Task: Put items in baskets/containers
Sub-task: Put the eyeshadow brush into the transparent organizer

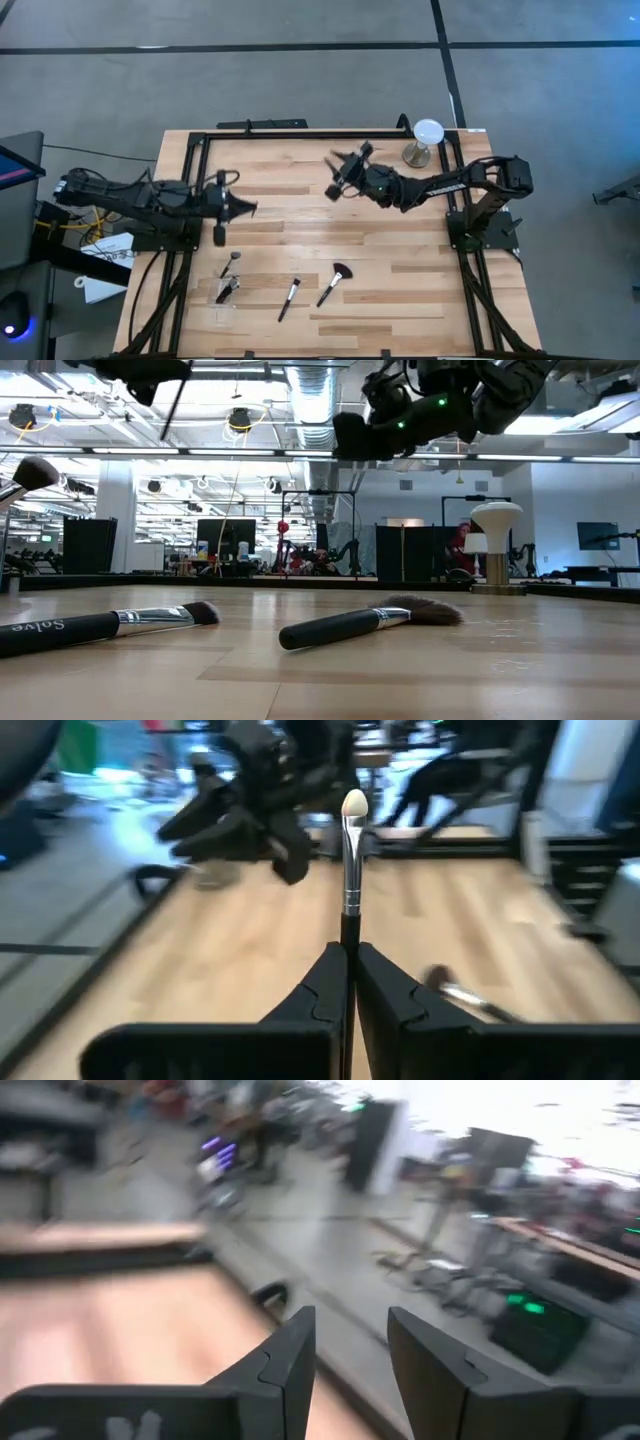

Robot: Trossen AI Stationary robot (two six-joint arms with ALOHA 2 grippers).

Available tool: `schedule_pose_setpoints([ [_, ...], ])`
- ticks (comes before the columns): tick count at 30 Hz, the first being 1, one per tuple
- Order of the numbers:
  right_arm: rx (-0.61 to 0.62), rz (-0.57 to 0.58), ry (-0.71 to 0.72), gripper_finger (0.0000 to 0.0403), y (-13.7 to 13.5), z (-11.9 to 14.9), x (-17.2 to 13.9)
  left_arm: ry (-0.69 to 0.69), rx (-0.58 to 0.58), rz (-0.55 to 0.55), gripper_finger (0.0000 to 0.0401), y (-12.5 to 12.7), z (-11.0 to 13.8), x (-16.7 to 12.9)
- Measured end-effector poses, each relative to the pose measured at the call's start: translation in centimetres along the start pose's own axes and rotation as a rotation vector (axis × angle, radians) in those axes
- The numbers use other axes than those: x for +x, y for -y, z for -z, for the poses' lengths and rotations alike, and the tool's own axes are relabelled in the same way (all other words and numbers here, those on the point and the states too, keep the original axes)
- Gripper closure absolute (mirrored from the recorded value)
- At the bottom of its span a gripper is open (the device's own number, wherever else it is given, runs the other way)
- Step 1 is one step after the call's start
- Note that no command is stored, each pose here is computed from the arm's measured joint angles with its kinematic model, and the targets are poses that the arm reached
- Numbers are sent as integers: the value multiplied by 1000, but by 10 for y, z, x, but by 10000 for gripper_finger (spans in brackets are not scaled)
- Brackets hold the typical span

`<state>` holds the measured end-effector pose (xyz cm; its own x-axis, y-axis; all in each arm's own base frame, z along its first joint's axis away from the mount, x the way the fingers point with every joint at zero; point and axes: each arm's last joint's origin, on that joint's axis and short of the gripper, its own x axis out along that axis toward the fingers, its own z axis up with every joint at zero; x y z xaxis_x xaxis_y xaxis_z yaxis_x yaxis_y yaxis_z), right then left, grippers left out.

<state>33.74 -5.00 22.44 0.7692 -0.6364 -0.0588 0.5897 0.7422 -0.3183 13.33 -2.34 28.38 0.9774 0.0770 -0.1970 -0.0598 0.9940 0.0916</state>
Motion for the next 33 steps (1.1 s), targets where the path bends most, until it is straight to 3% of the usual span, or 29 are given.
schedule_pose_setpoints([
  [6, -80, -295, -150, 285, -33, 16, -20, -11, -84, 198, 390, 21, 8, -6],
  [12, -103, -438, -300, 285, -65, 26, -53, -6, -160, 342, 390, 34, 6, -16],
  [16, -129, -441, -334, 285, -80, 27, -72, -109, -282, 489, 390, 41, 12, -24],
  [21, -99, -389, -301, 285, -92, 21, -88, -321, -336, 534, 390, 52, 32, -31],
  [27, 21, -408, -248, 285, -107, 12, -108, -318, -244, 534, 390, 65, 53, -35],
  [33, 126, -421, -219, 285, -121, 6, -134, -219, -182, 584, 390, 81, 80, -37],
])
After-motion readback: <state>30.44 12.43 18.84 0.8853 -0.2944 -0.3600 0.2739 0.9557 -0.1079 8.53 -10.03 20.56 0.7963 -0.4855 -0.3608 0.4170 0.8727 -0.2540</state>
